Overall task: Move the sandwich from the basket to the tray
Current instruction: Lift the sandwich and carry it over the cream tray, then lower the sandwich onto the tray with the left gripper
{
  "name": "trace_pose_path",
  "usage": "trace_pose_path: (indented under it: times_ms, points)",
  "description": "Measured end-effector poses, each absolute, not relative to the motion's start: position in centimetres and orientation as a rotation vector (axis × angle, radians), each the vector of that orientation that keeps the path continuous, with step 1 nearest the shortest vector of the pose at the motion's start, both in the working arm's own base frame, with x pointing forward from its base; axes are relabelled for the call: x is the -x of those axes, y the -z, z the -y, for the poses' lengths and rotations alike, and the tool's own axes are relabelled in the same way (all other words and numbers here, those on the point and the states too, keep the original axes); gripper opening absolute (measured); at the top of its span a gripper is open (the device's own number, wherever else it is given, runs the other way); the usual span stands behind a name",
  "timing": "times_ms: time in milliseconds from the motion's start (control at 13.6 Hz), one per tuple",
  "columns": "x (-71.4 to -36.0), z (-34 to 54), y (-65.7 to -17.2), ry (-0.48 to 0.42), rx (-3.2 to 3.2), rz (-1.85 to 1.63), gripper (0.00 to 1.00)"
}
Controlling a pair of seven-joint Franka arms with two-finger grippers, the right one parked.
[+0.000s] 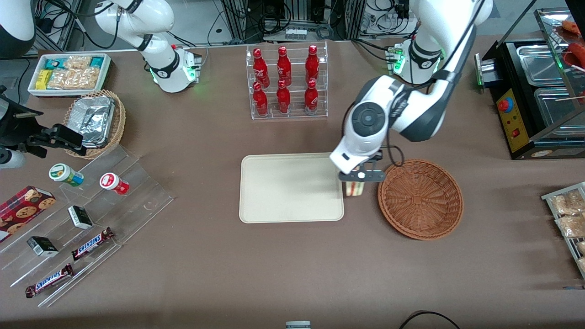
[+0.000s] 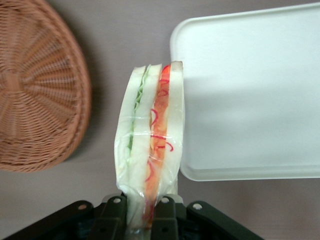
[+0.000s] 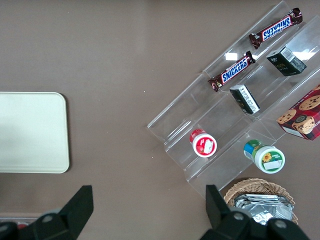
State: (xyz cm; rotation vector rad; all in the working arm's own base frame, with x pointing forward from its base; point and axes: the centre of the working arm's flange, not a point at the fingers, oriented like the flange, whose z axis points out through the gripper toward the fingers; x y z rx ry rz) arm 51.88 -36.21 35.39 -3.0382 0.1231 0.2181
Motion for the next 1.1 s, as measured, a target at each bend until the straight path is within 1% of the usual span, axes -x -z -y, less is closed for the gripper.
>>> trace_pose_path:
  times_ms: [293, 513, 1099]
  points:
    - [-51.5, 40.8, -32.7, -0.181, 3.075, -0.173, 0.17]
    - [-51.3, 43.5, -30.2, -0.187, 3.084, -0.165, 0.17]
    - [-53.4, 45.7, -27.6, -0.187, 3.106, -0.087, 0.17]
